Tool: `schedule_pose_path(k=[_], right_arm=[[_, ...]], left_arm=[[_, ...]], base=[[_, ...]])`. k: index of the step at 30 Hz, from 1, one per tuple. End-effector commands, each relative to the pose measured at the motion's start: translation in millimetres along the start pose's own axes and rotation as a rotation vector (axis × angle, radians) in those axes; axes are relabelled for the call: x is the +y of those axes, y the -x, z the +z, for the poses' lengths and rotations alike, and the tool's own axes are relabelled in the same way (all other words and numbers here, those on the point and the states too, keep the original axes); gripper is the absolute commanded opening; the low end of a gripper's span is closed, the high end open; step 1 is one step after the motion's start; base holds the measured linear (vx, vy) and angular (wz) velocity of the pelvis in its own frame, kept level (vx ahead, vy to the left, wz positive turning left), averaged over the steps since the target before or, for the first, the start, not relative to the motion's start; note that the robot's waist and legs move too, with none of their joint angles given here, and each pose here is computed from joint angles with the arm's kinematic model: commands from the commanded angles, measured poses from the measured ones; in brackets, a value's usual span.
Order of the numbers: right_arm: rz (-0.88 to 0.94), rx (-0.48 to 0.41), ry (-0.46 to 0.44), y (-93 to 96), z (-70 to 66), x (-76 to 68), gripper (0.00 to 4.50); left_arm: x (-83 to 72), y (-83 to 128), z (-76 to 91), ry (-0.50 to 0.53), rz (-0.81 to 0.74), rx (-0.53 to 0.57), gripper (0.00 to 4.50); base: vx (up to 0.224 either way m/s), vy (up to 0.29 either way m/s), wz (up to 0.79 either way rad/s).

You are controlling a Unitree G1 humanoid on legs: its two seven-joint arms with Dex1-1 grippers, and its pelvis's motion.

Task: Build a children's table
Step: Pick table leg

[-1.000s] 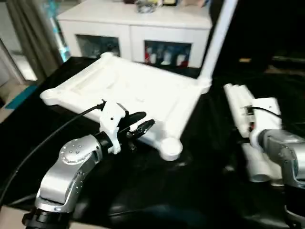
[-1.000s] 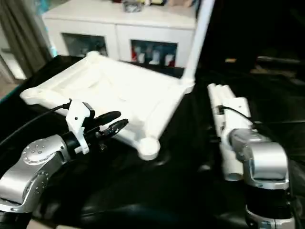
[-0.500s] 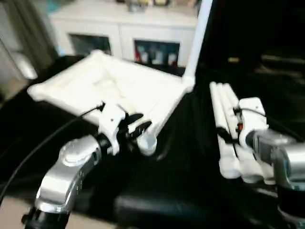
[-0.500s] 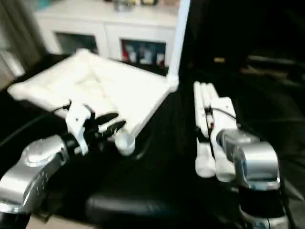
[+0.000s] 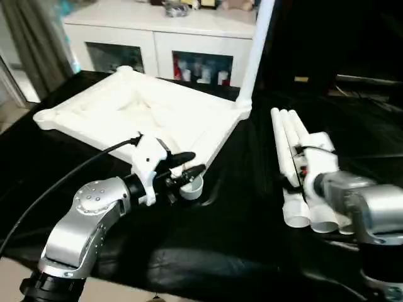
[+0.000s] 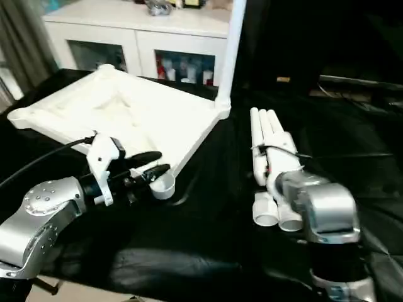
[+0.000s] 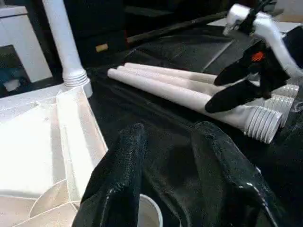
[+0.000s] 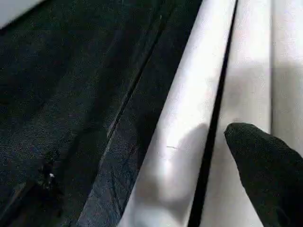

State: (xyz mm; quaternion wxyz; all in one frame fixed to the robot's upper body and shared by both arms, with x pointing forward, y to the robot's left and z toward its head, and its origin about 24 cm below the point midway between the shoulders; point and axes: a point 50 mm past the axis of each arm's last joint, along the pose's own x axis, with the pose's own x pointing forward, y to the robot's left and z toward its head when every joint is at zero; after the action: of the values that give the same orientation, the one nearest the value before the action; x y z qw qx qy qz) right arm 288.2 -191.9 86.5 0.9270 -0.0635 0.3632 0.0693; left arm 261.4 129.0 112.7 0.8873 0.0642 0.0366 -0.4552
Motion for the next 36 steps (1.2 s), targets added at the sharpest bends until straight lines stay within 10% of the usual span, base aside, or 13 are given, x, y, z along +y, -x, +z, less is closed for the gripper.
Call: schedule_pose_path(k=[1,27,36], right_arm=[[-0.003,-0.032,0.005,-1.6,8.6,2.0,4.50],[0.053,0.135,-0.021,-21.4,-13.9,12.1,4.50],[0.052,0.161,-0.048,-24.2,-19.1,10.8,3.70]], left_arm=[[-2.5,-0.5,6.1,-0.014,-0.043,-0.003,1.83],[-23.0,9.3,0.2,-0.033,-0.338,0.203,1.83],[-22.9,4.8,1.5,-0.065,-0.336,0.212,2.12]], base=[[0.000,0.000,0.00],[0.000,0.000,0.00],[0.000,0.000,0.00]])
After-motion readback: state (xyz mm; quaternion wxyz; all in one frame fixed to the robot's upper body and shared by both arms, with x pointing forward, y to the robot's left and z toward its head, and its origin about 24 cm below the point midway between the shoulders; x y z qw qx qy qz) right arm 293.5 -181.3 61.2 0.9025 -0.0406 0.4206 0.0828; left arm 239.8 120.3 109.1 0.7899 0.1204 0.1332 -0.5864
